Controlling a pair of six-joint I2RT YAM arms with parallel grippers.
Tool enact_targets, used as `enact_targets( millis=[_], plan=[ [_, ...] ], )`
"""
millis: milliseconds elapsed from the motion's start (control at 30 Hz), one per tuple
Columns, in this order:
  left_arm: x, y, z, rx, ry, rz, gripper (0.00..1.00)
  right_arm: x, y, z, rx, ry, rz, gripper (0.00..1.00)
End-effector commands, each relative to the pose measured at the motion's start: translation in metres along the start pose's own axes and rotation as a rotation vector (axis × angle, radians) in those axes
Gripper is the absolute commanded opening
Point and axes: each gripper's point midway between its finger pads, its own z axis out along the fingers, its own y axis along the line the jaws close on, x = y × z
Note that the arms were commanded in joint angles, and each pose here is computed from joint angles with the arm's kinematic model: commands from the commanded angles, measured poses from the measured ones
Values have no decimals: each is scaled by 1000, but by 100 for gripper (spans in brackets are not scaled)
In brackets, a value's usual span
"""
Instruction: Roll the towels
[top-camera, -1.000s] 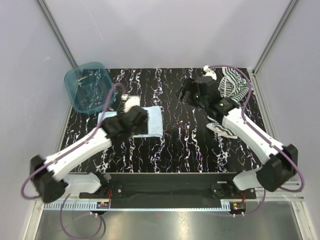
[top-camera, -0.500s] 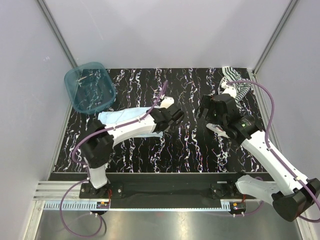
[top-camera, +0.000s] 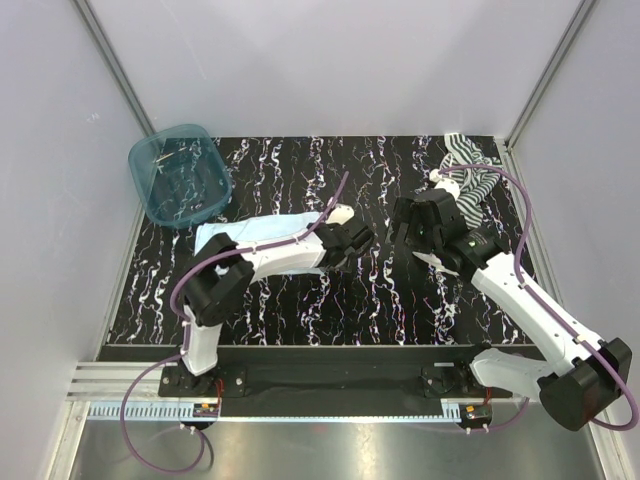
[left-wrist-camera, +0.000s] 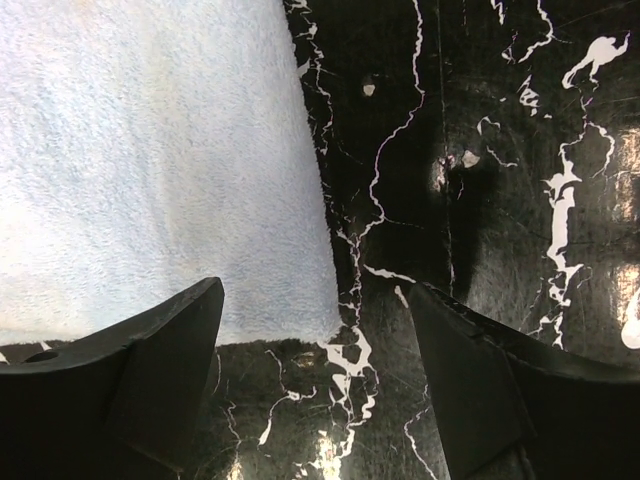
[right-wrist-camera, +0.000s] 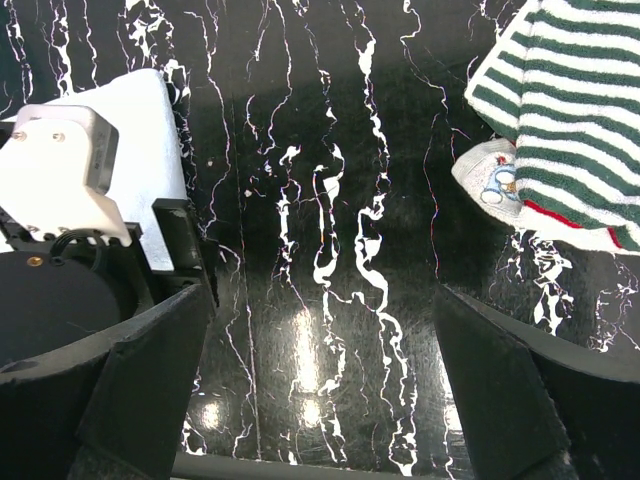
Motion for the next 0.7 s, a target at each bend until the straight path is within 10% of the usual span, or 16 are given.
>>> enact_targets(
  millis=[0,500,667],
  plan=[
    [-7,-7,5,20,-35,-7,81,-5,5,-1,-24,-15,20,100],
    [20,21,8,-77,-12,-29,70,-3,7,8,-15,-3,19,100],
    [40,18,17,-47,21,-35,45,0,11,16,-23,16,22,100]
  ],
)
